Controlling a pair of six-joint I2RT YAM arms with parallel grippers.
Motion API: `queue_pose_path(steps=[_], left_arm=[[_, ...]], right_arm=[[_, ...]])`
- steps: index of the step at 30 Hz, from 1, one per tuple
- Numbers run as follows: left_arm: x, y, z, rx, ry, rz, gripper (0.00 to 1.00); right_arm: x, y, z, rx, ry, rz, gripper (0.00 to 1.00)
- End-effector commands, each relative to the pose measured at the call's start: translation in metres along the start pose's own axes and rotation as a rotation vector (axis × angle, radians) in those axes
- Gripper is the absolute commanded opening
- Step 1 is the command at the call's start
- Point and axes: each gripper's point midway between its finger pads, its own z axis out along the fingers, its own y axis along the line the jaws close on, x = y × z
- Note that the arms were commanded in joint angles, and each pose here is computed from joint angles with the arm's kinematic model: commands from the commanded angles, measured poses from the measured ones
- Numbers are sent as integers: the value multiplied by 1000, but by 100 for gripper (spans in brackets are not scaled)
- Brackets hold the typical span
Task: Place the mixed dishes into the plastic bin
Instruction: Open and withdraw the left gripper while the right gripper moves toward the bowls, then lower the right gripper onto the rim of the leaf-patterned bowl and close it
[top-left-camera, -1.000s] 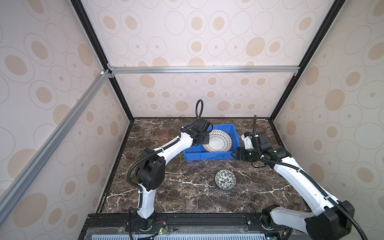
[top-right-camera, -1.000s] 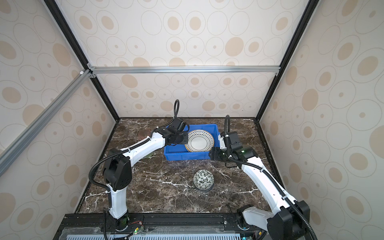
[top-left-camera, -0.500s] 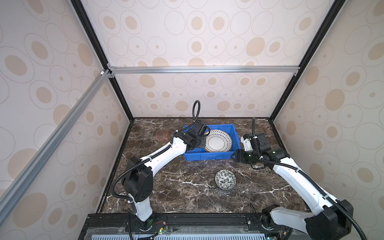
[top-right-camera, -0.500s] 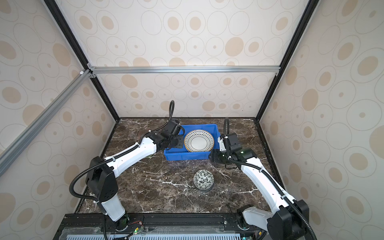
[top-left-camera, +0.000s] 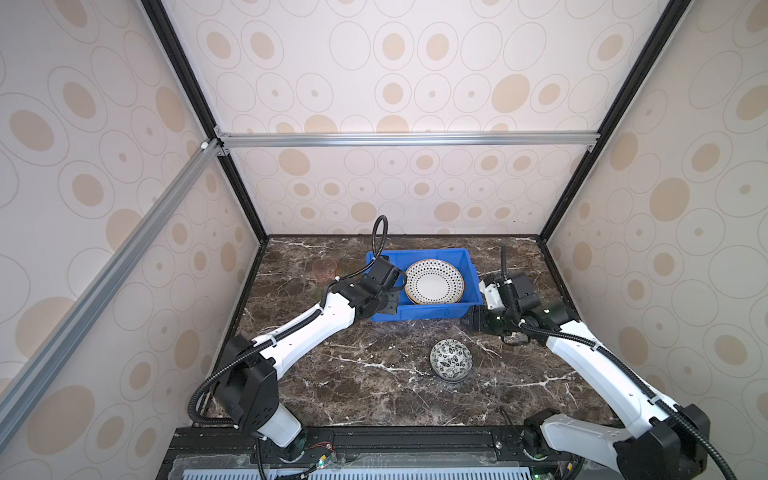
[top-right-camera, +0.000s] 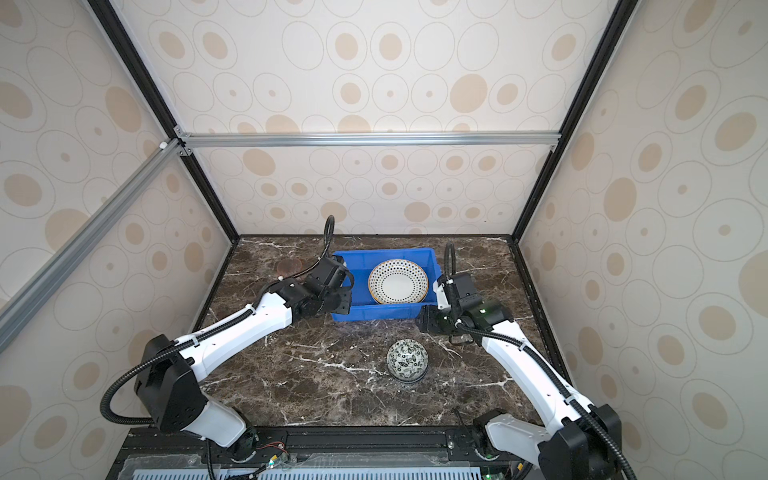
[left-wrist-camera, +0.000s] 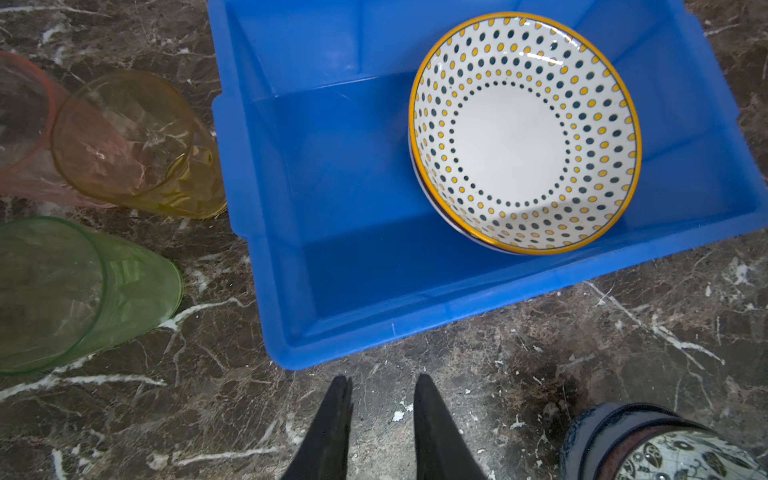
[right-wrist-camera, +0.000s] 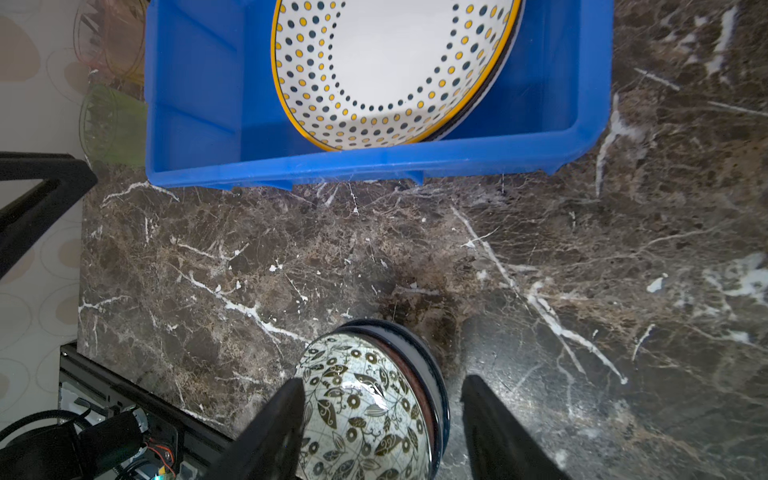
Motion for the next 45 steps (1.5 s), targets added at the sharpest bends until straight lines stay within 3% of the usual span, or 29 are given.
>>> queue_pose_path(steps=[1, 19, 45], left_arm=[[-3, 0, -11, 3, -31, -22, 28], [6, 2, -15, -4, -28, -12, 28], [12, 3, -4, -22, -5, 1, 29]], right_arm=[[16, -4, -2, 23, 33, -2, 62], [57, -21, 3, 122, 125, -17, 59], [79, -26, 27, 196, 228, -53, 47]])
